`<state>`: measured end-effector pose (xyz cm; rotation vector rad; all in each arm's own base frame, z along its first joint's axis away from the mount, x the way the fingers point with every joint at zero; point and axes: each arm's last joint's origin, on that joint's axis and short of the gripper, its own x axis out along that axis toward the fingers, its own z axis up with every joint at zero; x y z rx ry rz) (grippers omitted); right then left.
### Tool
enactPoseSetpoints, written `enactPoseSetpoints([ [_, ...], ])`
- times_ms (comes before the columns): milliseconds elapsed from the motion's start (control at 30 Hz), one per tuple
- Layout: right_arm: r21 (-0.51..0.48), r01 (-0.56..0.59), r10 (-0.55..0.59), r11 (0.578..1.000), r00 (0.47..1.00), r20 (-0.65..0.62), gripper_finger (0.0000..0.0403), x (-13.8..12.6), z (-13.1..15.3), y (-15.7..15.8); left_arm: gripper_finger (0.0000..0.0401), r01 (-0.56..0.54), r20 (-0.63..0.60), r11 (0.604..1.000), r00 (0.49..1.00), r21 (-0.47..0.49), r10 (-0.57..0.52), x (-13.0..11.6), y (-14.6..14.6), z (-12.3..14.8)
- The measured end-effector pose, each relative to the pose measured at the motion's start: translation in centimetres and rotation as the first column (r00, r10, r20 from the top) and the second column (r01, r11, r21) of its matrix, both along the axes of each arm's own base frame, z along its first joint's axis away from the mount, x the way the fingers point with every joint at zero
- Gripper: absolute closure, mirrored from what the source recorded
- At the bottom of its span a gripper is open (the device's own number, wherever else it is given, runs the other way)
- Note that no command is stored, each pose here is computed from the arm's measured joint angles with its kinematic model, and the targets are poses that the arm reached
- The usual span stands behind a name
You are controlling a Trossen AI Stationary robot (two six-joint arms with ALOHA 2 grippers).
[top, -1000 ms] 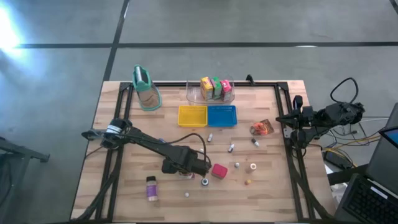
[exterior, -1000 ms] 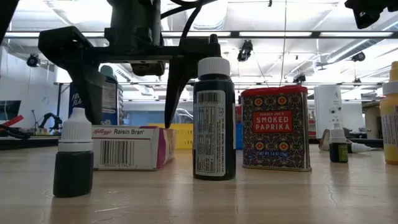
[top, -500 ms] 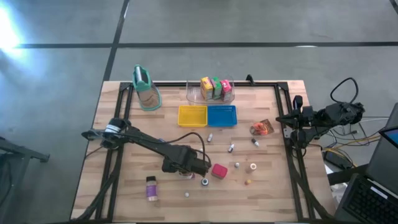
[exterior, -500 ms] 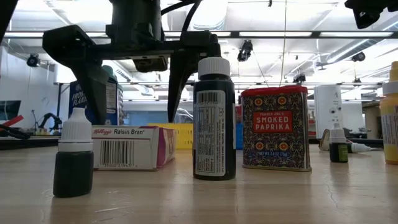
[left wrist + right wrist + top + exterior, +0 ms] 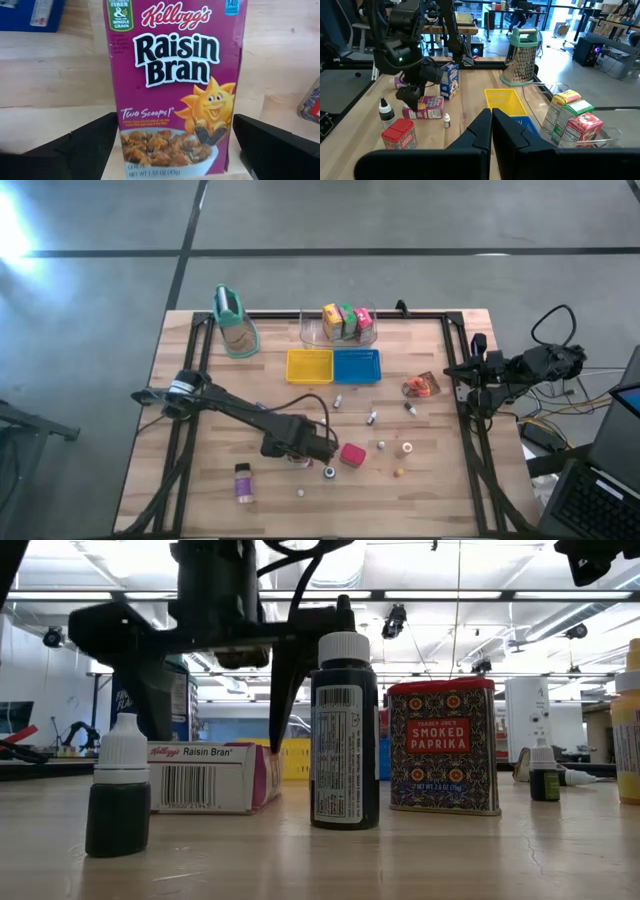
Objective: Pick & Place Kitchen Items
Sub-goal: Adjust the cereal boxes on the table
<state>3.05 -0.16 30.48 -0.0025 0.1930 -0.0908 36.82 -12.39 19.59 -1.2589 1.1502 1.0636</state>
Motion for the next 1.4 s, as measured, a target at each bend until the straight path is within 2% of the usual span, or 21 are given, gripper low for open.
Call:
enactPoseSetpoints([
  [433, 0.0, 0.0, 0.0, 1.0, 1.0, 0.0, 0.0394, 0.0, 0.0, 0.0, 0.0001, 0.006, 0.01, 1.0, 1.0, 0.001, -0.006, -0.6, 0.2, -2.5],
  [800, 0.0, 0.0, 0.0, 1.0, 1.0, 0.0, 0.0394, 0.0, 0.0, 0.0, 0.0003, 0.008, 0.006, 1.0, 1.0, 0.01, -0.009, -0.7, 0.3, -3.1],
  [1167, 0.0, 0.0, 0.0, 1.0, 1.0, 0.0, 0.0394, 0.0, 0.0, 0.0, 0.0058, -0.034, 0.003, 0.999, 0.999, 0.008, 0.034, -0.8, 0.4, -3.1],
  [1300, 0.0, 0.0, 0.0, 1.0, 1.0, 0.0, 0.0394, 0.0, 0.0, 0.0, 0.0056, -0.034, -0.004, 0.999, 0.999, 0.016, 0.034, -0.9, 0.4, -3.0],
  [1400, 0.0, -0.001, 0.001, 1.0, 1.0, 0.0, 0.0394, 0.0, 0.0, 0.0, 0.0053, -0.035, 0.01, 0.997, 0.999, 0.067, 0.035, -1.1, 0.4, -2.7],
])
